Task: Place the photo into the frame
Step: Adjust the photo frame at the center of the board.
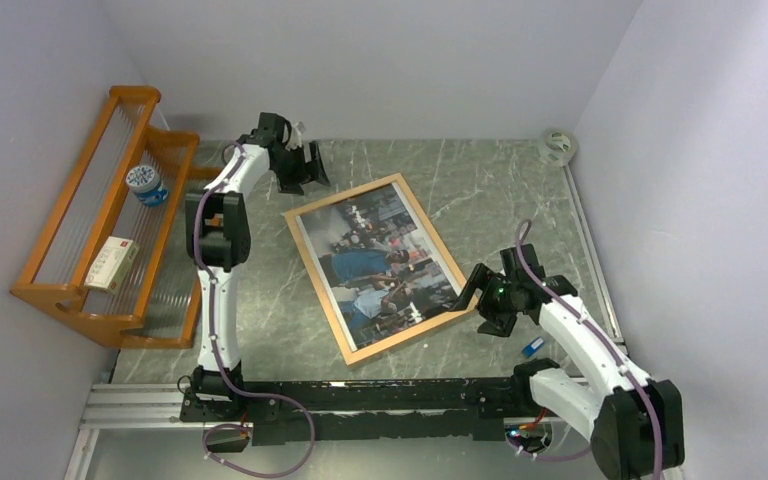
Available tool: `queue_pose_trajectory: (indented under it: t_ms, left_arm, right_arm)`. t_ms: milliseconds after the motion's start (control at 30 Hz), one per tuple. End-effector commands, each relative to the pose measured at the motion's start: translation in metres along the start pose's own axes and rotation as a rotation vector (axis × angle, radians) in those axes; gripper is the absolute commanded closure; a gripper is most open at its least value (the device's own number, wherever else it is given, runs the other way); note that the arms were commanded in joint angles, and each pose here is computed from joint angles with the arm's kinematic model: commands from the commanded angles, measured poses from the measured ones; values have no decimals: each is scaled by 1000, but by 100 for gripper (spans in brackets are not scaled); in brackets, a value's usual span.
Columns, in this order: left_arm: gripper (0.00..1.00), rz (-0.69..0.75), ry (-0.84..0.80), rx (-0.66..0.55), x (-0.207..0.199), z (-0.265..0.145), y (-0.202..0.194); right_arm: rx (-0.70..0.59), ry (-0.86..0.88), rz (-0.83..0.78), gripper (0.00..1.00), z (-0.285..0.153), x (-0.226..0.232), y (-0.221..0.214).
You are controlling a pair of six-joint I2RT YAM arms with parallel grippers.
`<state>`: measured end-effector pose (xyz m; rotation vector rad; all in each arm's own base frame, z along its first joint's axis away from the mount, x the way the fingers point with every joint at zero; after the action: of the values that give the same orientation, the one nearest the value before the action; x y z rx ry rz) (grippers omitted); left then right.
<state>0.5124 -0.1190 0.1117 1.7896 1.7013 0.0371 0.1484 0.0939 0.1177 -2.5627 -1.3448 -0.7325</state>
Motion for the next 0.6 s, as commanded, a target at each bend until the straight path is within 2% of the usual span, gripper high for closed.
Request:
queue_pose_trajectory:
  t_ms: [0,233,333,567]
  left_arm:
    - [11,21,-200,-20,-15,1,14]
    - [12,26,-213,39,-6,-2,-11]
    - [12,45,-167,70,2,-3,-22]
    - [12,68,-148,132,7,-9,-47]
  right_arm:
    - [49,31,24,13,13,4,-1]
    - [59,66,49,13,35,9,7]
    - [45,105,67,14,44,16,13]
    - [-66,184,137,16,55,33,33]
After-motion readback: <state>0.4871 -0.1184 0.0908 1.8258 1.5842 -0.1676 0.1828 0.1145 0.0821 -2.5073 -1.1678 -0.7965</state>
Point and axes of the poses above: each gripper's point midway between its finger pads, its own z axis out along the fingers, its own x axis along the line the jaws close on, y = z × x, the point moved 6 cm from there along -z, back along the fingers, and after that the axes turned 6 degrees about z, right-handed, at the moved point
